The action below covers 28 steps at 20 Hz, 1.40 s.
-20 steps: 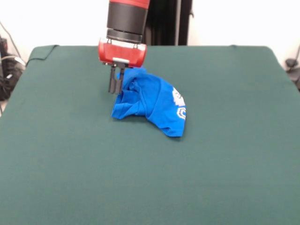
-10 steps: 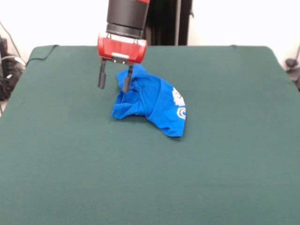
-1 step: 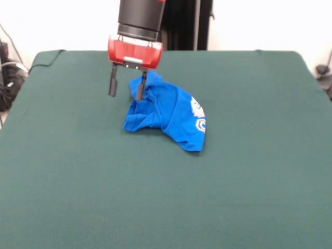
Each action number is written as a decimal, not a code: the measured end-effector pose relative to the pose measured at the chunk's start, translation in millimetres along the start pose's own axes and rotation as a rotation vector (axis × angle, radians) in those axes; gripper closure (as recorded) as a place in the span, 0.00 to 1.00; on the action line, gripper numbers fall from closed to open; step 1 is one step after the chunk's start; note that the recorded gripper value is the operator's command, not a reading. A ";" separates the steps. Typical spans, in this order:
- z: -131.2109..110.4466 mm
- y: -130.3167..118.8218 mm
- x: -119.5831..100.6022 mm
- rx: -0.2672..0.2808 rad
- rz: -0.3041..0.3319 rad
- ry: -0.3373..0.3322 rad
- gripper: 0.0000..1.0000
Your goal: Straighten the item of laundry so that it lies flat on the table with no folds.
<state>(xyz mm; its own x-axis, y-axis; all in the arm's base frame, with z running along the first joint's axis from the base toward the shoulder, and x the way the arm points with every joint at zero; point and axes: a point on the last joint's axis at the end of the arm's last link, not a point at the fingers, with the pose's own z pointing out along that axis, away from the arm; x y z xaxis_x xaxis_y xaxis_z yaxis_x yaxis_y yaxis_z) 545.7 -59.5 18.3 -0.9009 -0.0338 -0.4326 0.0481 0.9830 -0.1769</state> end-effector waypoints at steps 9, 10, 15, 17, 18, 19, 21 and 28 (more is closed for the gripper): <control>-2.8 -13.1 -4.1 0.006 0.015 -0.011 0.00; -3.3 -16.7 -5.0 0.007 0.017 -0.013 0.00; -8.6 -64.3 -7.1 0.018 0.067 0.003 0.00; -11.5 -90.0 -0.5 0.031 0.096 0.039 0.00; -12.1 -96.5 2.3 0.034 0.105 0.052 0.00; -12.6 -100.7 4.0 0.036 0.111 0.061 0.00; -14.5 -111.6 8.5 0.040 0.128 0.089 0.00; -15.4 -110.5 8.8 0.036 0.127 0.100 0.00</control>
<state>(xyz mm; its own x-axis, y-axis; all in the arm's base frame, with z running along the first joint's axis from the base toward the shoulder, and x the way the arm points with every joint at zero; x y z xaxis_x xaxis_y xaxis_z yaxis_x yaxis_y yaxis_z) 525.8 -165.6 47.7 -0.9248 0.1104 -0.3641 0.1785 0.9710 -0.1589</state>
